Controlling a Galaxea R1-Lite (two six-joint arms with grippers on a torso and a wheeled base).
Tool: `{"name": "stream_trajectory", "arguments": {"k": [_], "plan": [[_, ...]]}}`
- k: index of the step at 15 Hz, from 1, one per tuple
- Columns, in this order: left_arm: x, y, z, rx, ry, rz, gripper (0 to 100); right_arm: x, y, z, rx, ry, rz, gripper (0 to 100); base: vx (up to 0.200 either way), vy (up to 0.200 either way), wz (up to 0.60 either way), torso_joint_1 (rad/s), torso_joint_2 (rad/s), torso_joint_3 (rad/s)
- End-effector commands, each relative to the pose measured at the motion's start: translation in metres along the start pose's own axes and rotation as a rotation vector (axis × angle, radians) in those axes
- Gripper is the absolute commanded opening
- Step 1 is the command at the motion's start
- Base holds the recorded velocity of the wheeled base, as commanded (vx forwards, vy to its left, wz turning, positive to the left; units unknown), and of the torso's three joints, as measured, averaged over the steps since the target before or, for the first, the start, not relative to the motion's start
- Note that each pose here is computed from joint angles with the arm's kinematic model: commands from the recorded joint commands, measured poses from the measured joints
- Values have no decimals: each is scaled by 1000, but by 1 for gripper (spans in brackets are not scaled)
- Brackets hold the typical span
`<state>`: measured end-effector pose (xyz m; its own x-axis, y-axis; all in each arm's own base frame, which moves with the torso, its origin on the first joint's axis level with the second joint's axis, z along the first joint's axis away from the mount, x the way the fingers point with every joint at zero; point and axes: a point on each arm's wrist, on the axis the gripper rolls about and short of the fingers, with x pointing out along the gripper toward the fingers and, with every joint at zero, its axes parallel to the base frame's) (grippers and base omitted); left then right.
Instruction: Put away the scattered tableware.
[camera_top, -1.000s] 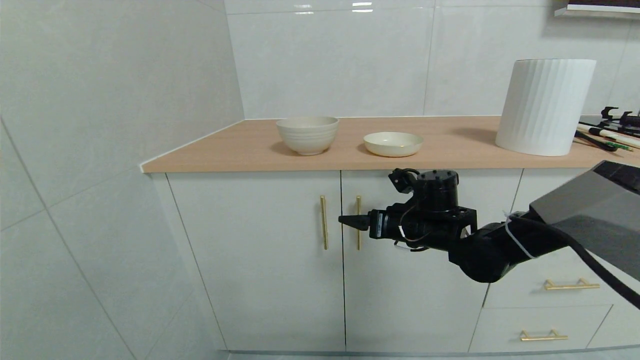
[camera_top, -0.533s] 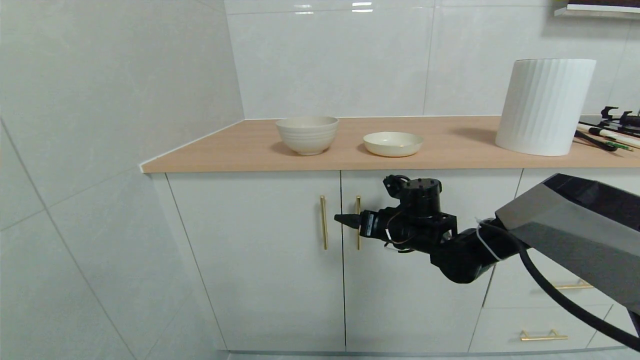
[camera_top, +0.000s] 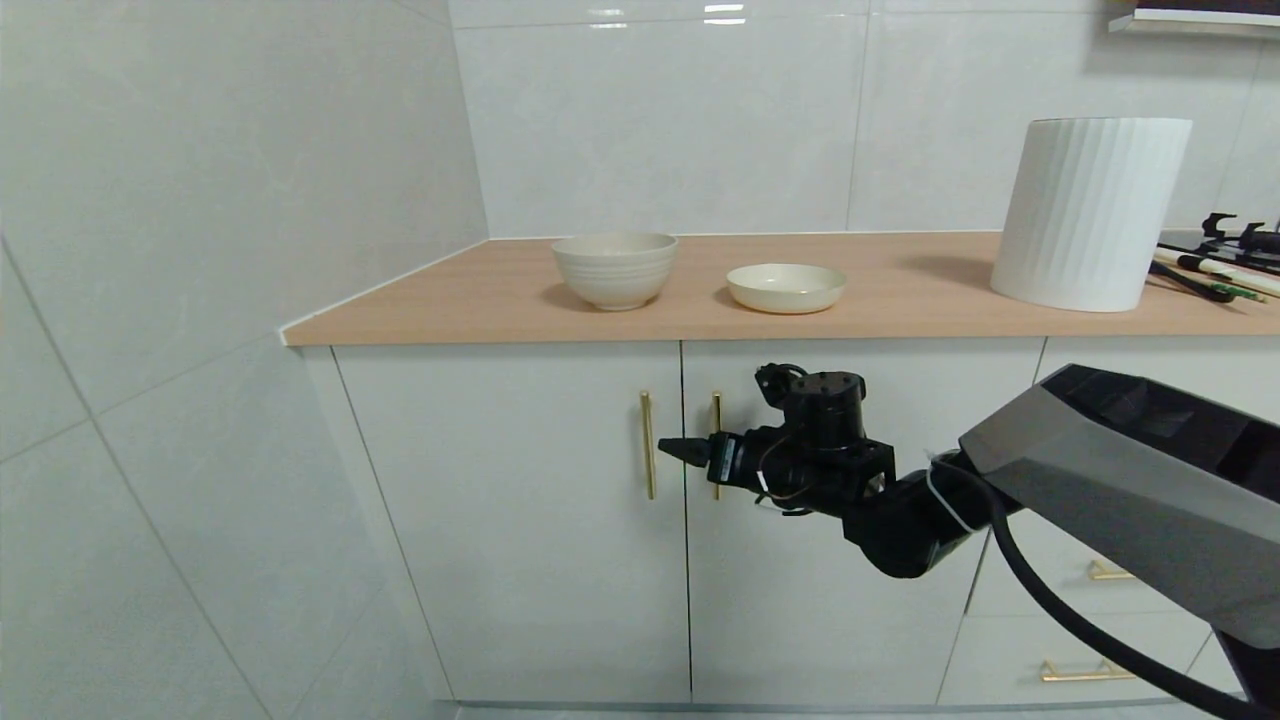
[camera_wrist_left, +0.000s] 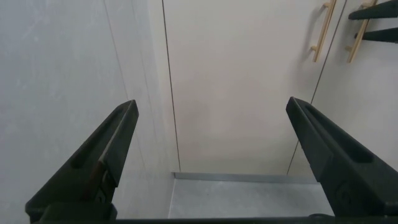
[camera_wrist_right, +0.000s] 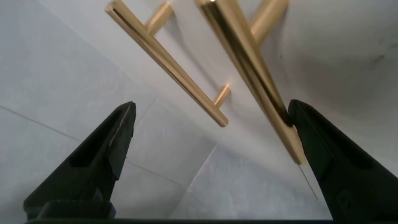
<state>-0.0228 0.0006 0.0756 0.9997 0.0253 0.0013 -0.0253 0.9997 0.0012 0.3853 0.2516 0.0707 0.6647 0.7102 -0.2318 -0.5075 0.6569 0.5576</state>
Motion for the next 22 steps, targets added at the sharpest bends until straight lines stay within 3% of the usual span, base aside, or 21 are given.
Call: {"name": "stream_trajectory", "arguments": {"k": [1, 14, 22], "plan": [[0, 0, 0, 0, 0, 2, 100, 2, 0, -3, -4, -1, 8, 100, 0, 0, 0, 0, 0, 0], [0, 0, 0, -3, 0, 2, 100, -10, 17, -14, 4, 54, 110, 100, 0, 0, 0, 0, 0, 0], [0, 0, 0, -4, 0, 2, 100, -74, 42, -4, -2, 152, 269, 100, 0, 0, 0, 0, 0, 0]]}}
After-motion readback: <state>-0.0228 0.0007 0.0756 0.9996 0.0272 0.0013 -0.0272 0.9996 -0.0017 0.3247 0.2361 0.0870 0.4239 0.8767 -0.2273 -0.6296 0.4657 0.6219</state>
